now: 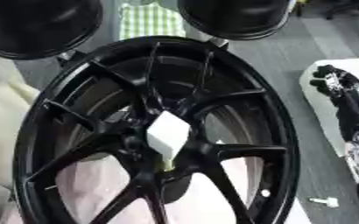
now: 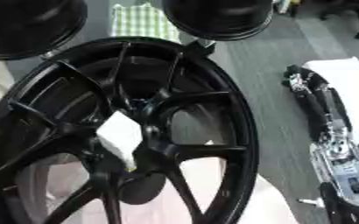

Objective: Pull the pin out of the wheel hub.

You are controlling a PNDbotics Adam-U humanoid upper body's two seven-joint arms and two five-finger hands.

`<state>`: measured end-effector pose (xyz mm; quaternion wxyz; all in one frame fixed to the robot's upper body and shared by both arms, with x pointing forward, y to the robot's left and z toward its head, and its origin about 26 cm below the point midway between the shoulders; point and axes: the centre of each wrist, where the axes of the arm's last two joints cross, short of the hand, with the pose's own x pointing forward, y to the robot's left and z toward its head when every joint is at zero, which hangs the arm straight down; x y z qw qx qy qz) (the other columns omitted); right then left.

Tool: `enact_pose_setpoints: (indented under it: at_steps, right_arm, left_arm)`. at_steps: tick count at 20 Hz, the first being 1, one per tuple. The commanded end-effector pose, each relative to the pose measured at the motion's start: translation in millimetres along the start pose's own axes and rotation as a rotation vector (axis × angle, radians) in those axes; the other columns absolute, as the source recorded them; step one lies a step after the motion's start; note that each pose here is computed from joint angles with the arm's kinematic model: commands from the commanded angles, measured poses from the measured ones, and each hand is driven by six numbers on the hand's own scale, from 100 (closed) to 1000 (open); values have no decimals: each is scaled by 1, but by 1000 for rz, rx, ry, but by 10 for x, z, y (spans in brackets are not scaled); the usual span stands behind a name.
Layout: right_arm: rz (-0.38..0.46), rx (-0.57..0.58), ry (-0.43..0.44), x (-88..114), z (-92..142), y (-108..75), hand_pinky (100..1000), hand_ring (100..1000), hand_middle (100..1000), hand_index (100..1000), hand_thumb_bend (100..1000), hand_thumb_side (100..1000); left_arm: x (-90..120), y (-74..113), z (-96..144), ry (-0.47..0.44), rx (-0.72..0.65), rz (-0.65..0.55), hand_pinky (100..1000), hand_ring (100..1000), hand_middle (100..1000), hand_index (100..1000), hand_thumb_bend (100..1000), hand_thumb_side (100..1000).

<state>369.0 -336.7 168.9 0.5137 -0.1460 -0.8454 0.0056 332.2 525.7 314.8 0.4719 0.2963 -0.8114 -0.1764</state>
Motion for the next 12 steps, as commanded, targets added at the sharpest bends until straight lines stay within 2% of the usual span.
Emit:
enact_pose_setpoints:
  at_steps: [1, 3, 5, 9, 12]
  right_arm:
    - [5, -12, -38, 109, -50, -61, 894, 767, 720, 762, 169, 658]
    - [4, -17, -37, 106, -46, -68, 894, 767, 720, 762, 168, 658]
    - [2, -19, -41, 113, -49, -67, 894, 767, 720, 762, 168, 656]
    - [-16, -19, -51, 137, -64, -30, 893, 767, 719, 762, 168, 653]
    - [-31, -18, -57, 150, -71, 1, 893, 767, 719, 761, 169, 652]
  left_arm:
    - [317, 128, -83, -142, 112, 53, 745, 619, 598, 756, 684, 573]
    - [424, 76, -104, -224, 179, 135, 739, 611, 588, 748, 660, 539]
    - [446, -14, -65, -280, 239, 222, 736, 606, 581, 742, 660, 527]
    - [336, -349, 94, -320, 293, 368, 738, 614, 588, 752, 662, 546]
    - [257, -618, 245, -322, 325, 459, 745, 622, 600, 759, 697, 550]
